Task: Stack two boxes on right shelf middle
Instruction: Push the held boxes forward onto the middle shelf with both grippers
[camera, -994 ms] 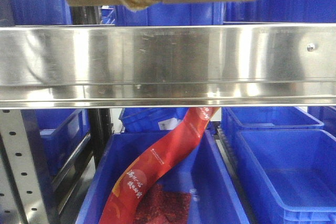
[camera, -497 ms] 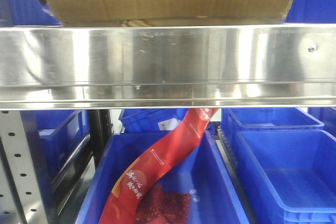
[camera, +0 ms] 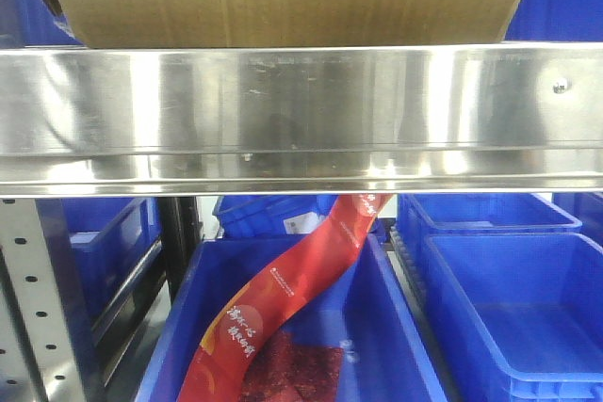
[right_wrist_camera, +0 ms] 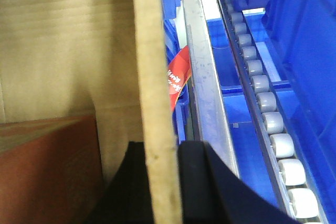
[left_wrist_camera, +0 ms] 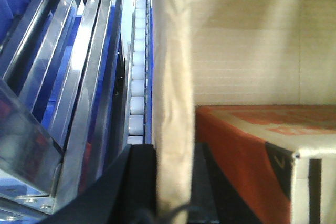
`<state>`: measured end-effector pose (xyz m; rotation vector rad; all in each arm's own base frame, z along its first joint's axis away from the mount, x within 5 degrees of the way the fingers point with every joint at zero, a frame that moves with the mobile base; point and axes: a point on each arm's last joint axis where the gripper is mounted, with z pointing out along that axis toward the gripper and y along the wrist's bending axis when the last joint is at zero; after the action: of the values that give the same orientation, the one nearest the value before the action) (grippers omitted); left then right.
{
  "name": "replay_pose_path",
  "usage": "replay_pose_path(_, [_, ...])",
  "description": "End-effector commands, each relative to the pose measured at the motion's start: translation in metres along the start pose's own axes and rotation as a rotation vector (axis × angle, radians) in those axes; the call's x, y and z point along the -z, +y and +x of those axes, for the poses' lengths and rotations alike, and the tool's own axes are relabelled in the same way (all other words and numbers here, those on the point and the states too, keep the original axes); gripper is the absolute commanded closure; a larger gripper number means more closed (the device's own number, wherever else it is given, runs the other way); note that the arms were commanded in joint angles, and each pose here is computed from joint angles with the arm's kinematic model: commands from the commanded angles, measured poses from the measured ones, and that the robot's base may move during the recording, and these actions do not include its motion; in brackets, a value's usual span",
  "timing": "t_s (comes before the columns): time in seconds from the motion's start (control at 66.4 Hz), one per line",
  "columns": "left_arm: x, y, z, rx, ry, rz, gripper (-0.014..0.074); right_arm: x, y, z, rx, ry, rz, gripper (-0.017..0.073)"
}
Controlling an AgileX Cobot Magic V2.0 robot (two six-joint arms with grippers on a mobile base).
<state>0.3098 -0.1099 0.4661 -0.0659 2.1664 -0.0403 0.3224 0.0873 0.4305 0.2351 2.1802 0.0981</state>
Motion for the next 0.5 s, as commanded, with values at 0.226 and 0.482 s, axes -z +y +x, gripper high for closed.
replay_pose_path(0.226, [0.009,0.004,-0.008,-0.003,-0.060,0.002,0.0240,0.004,-0.007,-0.005,0.009,-0.025,0.042,0.0151])
replay_pose_path(0.482, [0.016,0.005,-0.014,-0.004,-0.117,0.021,0.0211,0.027,-0.009,-0.019,0.022,-0.081,0.024,0.0146])
